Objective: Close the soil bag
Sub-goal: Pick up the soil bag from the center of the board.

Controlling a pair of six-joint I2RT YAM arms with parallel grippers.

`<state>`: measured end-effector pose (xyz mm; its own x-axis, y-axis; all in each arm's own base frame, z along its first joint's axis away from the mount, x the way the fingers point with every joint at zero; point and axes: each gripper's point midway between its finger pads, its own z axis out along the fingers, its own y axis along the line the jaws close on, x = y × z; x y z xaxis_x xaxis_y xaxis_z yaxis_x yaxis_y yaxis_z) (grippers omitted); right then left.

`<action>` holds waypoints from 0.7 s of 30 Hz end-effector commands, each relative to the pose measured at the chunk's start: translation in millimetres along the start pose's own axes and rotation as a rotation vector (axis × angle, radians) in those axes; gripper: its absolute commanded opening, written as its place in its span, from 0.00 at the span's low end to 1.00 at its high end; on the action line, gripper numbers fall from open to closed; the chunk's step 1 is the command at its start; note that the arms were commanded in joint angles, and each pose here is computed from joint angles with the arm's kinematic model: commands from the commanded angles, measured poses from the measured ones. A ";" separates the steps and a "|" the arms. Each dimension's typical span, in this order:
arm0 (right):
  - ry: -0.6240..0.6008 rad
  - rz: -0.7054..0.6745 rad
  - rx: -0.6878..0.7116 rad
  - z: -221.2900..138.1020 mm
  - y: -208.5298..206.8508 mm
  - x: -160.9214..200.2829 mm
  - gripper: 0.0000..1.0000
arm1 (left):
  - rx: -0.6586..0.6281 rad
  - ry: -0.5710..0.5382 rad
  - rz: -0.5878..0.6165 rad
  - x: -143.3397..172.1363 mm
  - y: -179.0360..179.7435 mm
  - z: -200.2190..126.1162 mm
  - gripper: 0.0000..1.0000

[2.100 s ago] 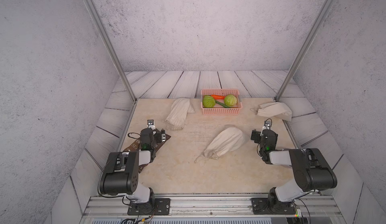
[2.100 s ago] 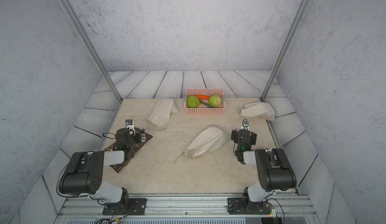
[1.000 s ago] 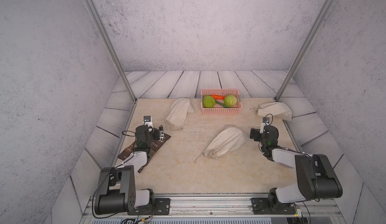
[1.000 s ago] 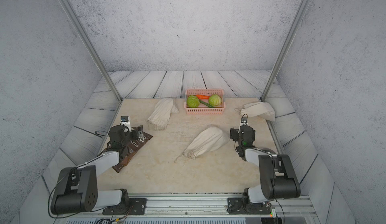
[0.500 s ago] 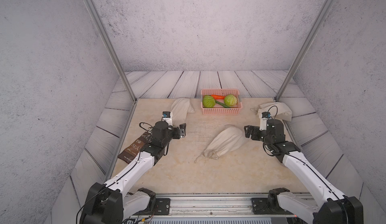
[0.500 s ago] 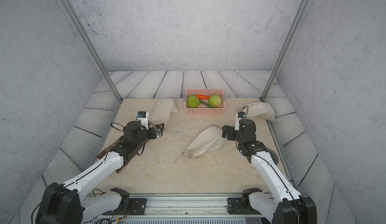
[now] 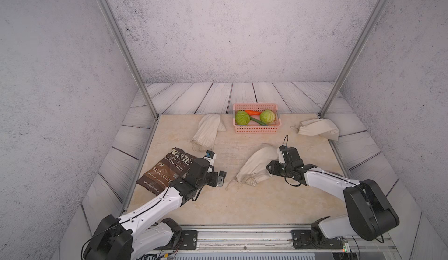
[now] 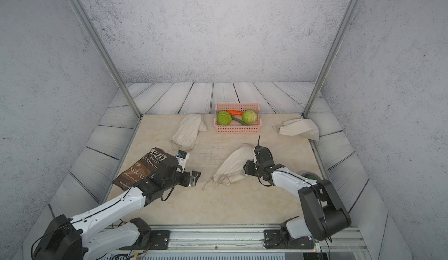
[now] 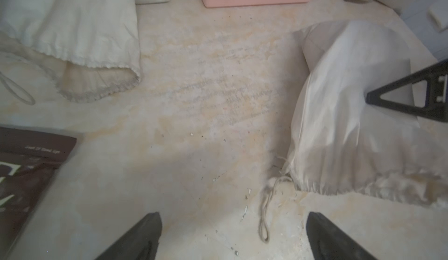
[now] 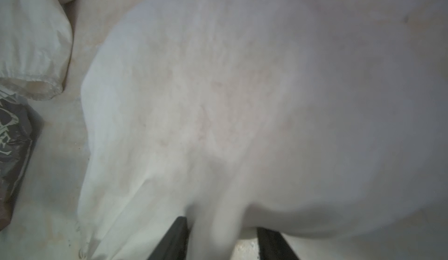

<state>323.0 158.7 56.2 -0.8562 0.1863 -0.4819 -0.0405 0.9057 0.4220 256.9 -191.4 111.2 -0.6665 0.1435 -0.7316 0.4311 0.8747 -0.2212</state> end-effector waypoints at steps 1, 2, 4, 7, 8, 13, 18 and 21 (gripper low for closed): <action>-0.126 -0.038 0.012 7.7 -0.3 -45.7 0.21 | 0.082 0.050 0.071 10.4 -16.8 5.2 0.97; -0.138 -0.042 0.012 10.6 -2.9 -51.9 0.17 | 0.102 0.059 0.089 9.9 -21.6 7.1 0.96; -0.143 -0.039 0.001 17.1 -7.4 -62.9 0.11 | 0.139 0.085 0.122 11.3 -30.5 13.4 0.93; -0.147 -0.046 -0.043 21.8 -3.3 -77.0 0.07 | 0.175 0.129 0.175 11.3 -42.3 25.7 0.86; -0.143 -0.056 -0.046 23.3 -2.5 -77.9 0.06 | 0.183 0.147 0.195 10.6 -45.9 30.8 0.84; -0.135 -0.053 -0.065 26.9 -0.4 -78.4 0.05 | 0.246 0.247 0.281 11.9 -69.5 54.7 0.75; -0.133 -0.041 -0.079 28.3 1.0 -79.7 0.04 | 0.278 0.352 0.367 24.8 -89.5 73.9 0.71; -0.131 -0.035 -0.087 28.2 2.1 -80.2 0.04 | 0.213 0.389 0.369 25.1 -82.7 91.2 0.67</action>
<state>397.4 151.4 65.1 -0.7933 0.2077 -0.5724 -0.0913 0.8888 0.4490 257.4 -304.5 61.4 -0.6047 0.5734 -0.5527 0.7598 0.6235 -0.1845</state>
